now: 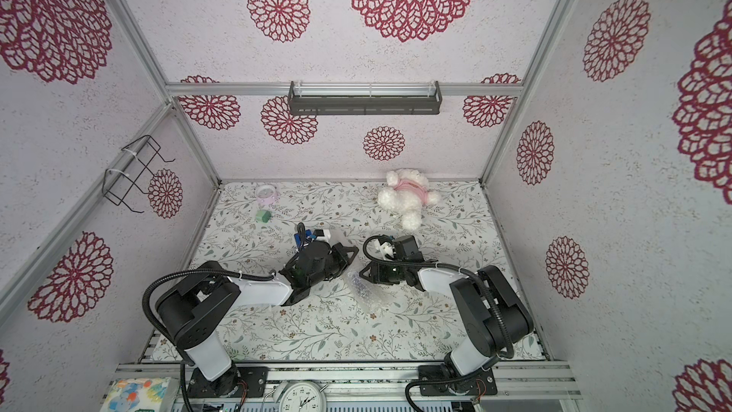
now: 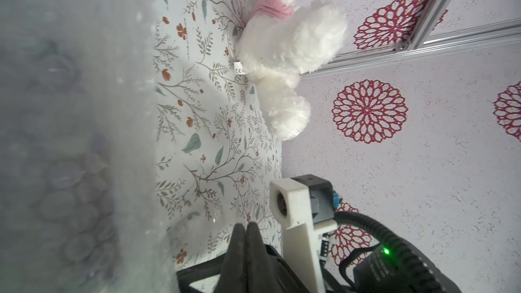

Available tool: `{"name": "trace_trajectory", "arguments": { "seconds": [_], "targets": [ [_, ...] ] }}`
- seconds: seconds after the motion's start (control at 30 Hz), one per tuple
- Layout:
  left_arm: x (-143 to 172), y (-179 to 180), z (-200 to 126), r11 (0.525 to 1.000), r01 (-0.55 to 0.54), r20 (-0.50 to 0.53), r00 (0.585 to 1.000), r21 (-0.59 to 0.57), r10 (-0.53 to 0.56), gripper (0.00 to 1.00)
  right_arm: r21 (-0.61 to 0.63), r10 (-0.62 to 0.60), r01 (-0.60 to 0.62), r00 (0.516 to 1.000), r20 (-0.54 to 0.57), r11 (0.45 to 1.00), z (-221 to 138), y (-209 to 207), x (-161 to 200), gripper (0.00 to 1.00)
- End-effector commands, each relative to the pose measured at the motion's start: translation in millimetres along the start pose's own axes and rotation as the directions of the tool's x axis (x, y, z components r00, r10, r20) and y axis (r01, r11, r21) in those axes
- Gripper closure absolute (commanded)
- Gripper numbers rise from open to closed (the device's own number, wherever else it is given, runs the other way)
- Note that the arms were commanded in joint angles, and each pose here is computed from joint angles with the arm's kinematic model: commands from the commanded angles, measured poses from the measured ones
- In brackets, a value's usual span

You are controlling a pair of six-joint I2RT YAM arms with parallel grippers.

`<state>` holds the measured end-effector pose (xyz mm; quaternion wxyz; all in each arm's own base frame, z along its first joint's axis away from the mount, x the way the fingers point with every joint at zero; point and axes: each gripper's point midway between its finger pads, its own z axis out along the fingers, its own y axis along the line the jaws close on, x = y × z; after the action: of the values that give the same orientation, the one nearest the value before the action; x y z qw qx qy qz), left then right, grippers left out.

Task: Wrap wine bottles in bubble wrap
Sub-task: Place the wine bottle on the bubble wrap.

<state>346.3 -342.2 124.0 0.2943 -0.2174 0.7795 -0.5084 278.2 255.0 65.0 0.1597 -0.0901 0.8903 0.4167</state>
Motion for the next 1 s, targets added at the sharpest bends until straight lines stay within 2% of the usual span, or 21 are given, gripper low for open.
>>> {"name": "trace_trajectory", "arguments": {
  "seconds": [0.0,0.2,0.6,0.97],
  "targets": [
    [-2,-28,-2,0.997,-0.009,0.016,1.000,0.074,0.008,1.00,-0.044,-0.040,0.040,0.999,0.008,0.998,-1,12,-5,0.54],
    [1,-42,-2,0.996,-0.032,0.009,0.999,0.085,0.031,1.00,-0.046,-0.038,0.038,0.999,0.002,0.998,1,11,-4,0.54],
    [7,21,-27,0.998,0.040,0.049,0.998,-0.057,-0.037,1.00,-0.047,-0.042,0.042,0.999,-0.002,0.998,2,12,-6,0.53],
    [1,22,-49,0.996,0.022,0.088,0.996,-0.088,-0.014,1.00,-0.031,-0.038,0.038,0.999,-0.014,0.999,4,8,-4,0.53]
  ]
}}
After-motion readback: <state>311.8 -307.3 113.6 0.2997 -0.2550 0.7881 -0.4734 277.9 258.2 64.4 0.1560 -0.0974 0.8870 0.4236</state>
